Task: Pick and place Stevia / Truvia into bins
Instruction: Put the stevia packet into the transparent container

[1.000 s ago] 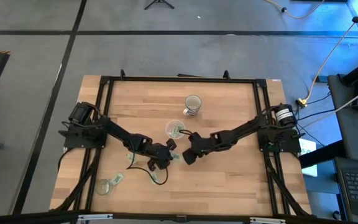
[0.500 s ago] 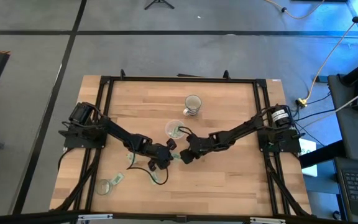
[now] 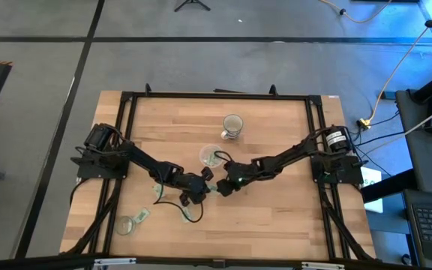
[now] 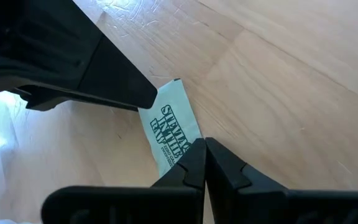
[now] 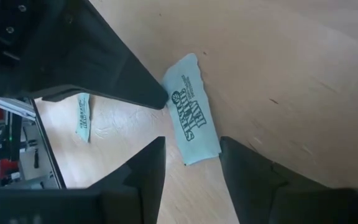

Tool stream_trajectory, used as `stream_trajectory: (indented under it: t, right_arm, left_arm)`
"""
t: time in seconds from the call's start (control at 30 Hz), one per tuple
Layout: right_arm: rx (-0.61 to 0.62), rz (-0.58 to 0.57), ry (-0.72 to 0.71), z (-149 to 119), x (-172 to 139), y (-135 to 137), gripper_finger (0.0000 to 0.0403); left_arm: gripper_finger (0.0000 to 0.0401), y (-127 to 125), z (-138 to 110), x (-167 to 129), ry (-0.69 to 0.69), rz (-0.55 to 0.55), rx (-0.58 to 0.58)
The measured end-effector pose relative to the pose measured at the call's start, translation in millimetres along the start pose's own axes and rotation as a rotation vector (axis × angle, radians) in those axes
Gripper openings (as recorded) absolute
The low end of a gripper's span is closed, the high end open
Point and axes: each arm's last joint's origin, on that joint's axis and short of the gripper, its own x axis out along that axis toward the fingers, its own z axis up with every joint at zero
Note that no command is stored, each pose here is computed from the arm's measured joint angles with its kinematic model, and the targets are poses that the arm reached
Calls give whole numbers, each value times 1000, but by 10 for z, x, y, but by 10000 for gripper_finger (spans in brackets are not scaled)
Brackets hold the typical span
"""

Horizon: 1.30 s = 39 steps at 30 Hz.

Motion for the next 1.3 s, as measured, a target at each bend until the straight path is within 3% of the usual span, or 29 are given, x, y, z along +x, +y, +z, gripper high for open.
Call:
stream_trajectory:
  t: [0.17,0.67,0.9,1.17,1.3]
  right_arm:
    - [1,-1,7,15,-1,-10,138]
    - [-80,-5,2,17,-1,-14,8]
    - [-167,-3,0,22,-18,-8,3]
    - [-274,-29,-13,141,-190,28,2]
    - [-340,-28,-33,230,-324,75,1]
  left_arm:
    - [2,1,2,0,0,0,-5]
    - [2,-2,7,-1,-1,0,-10]
    - [2,-77,66,-19,7,16,-20]
    - [2,-160,163,-181,8,1,-151]
    - [2,-155,241,-330,-15,0,-282]
